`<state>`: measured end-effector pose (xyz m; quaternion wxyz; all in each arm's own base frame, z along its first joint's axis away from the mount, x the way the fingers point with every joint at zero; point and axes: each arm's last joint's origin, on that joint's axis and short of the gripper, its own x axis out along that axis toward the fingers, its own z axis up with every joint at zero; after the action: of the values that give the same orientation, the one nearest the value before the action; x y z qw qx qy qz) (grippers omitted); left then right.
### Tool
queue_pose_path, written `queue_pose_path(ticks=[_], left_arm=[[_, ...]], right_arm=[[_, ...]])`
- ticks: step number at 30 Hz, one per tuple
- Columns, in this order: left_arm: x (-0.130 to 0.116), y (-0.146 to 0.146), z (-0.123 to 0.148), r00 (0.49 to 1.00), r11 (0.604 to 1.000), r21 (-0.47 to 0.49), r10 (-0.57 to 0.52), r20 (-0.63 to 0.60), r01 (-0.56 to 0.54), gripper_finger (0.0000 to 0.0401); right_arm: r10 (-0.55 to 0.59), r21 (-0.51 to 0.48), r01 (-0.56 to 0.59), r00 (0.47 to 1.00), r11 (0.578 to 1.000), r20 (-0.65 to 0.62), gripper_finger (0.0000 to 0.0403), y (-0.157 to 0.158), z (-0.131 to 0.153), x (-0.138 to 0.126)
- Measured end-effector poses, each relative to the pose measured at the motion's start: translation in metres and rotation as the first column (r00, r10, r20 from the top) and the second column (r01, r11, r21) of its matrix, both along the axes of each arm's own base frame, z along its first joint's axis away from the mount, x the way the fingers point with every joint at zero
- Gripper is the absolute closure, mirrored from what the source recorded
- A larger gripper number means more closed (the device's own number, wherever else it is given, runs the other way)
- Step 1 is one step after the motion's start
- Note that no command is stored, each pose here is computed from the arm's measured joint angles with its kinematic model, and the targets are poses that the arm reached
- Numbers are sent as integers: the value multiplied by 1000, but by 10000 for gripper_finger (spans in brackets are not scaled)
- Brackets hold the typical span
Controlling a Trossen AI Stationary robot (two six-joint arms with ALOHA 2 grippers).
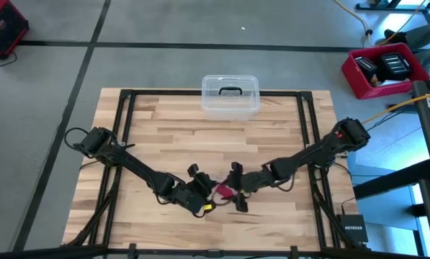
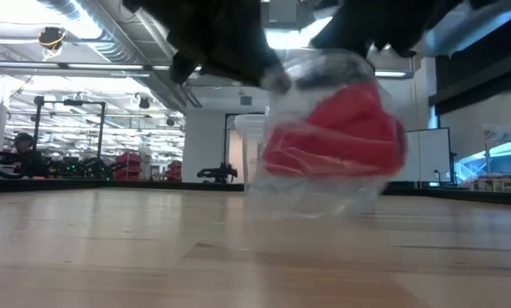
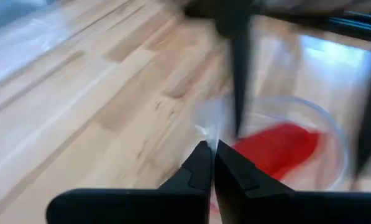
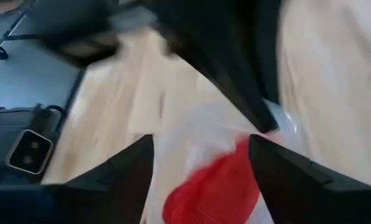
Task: Roll bandage
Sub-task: Put the red bandage into the transparent zip bag, then close the transparent zip bag
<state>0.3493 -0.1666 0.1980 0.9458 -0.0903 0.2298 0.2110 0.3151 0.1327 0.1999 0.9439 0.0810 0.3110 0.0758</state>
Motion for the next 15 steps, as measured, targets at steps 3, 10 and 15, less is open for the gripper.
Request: queue_pose_path(ticks=[3,10,15], left_arm=[[-2,1,-2,999,1000,-8,30,-11,-30,400],[-1,0,-1,1000,999,-18,26,11,-26,400],[2,0,3,996,998,-29,56,65,-55,400]], right_arm=[[13,-69,-8,997,998,70,132,4,16,-7],[69,-140,-57,994,989,81,134,16,42,-37],[33,-242,-32,999,970,-2,134,38,28,-62]])
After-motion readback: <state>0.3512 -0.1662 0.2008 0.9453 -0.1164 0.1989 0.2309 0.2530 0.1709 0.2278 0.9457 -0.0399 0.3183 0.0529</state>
